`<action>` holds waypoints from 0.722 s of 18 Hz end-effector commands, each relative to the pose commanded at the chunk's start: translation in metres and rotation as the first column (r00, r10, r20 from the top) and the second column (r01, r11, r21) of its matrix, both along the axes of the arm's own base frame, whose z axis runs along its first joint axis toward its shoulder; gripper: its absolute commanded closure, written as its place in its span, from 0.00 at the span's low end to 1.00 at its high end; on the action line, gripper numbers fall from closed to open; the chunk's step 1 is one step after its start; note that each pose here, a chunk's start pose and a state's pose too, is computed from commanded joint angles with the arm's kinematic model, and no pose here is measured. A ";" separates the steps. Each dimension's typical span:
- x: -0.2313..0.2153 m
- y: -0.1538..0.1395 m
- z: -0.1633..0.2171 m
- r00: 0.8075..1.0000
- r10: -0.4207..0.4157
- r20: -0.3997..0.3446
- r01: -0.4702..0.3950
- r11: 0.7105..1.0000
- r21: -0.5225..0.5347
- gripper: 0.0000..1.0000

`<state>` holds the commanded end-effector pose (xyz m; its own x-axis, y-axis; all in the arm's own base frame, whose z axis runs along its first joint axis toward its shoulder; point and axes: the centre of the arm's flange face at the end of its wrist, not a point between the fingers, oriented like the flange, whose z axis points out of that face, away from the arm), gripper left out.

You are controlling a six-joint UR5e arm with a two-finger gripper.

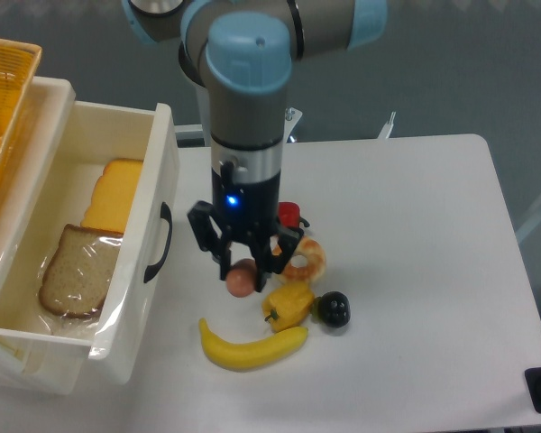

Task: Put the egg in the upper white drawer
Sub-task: 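Lift the egg and carry it over the open white drawer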

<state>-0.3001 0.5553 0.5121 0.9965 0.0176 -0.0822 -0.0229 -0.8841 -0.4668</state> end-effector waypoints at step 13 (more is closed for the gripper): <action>0.111 0.020 -0.026 0.953 -0.304 0.005 0.304 0.952 -0.043 0.92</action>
